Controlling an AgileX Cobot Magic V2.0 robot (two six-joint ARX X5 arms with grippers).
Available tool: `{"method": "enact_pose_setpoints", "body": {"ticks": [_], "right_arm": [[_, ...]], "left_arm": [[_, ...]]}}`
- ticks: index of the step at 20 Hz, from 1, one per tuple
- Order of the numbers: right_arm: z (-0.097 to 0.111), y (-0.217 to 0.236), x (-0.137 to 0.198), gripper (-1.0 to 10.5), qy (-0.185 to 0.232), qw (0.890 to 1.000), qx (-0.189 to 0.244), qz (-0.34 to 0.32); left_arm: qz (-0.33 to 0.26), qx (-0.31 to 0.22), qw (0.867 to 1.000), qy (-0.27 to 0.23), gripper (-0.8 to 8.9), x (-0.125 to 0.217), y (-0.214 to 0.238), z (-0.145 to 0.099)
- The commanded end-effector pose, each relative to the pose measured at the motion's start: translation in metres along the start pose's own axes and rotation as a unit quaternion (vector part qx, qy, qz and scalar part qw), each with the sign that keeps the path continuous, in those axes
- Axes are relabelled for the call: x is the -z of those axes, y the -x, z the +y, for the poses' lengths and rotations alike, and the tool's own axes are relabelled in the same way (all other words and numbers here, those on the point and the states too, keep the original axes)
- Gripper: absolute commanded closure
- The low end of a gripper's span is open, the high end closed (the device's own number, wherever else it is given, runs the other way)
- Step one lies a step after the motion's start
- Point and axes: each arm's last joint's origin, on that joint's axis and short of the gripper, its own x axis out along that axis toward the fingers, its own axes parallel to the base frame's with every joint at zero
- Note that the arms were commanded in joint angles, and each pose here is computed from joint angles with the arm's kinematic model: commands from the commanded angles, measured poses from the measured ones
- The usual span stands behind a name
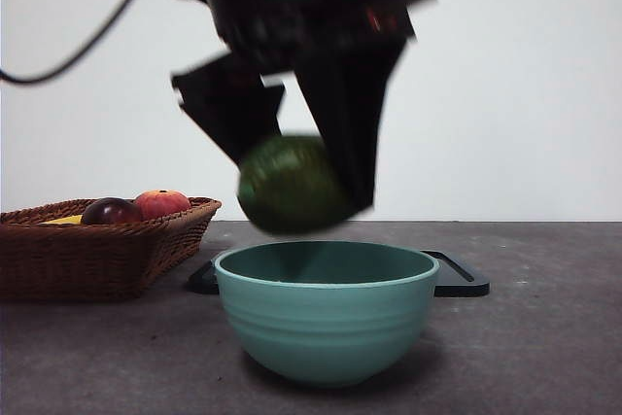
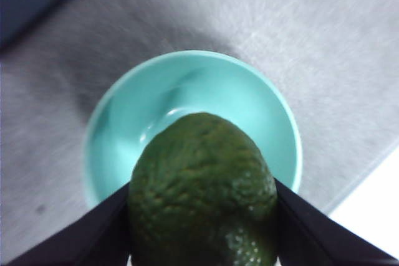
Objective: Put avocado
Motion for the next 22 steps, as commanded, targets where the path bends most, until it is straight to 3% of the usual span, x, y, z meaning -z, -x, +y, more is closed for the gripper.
{"method": "enact_pose_setpoints", "body": {"ticks": [1,10,17,20,22], "right_arm": [[0.002,0.003,-0.003,4.1,0.001,1.000,-0.004,-0.004],[0.002,0.003,-0.002,4.1,-0.002,1.000,-0.003,0.004],[0.002,0.003,-0.002,4.1,-0.002,1.000,-0.003,0.004],[0.002,0.003,-0.002,4.1,-0.002,1.000,-0.003,0.004],[0.002,0.003,-0.002,4.1,-0.002,1.000,-0.003,0.004]], "left_arm": [[0.008,0.001,1.000,-0.004,6.01,-0.007,-0.016,-0.007],[0.043,-0.008,0.999,-0.006,6.01,-0.010,-0.061,-0.008],[0.039,-0.006,0.999,-0.007,5.88,-0.011,-0.066,-0.009],[0.037,-0.006,0.999,-0.007,3.10,-0.012,-0.065,-0.009],[0.034,-0.005,0.999,-0.007,3.00,-0.012,-0.063,-0.009]]}}
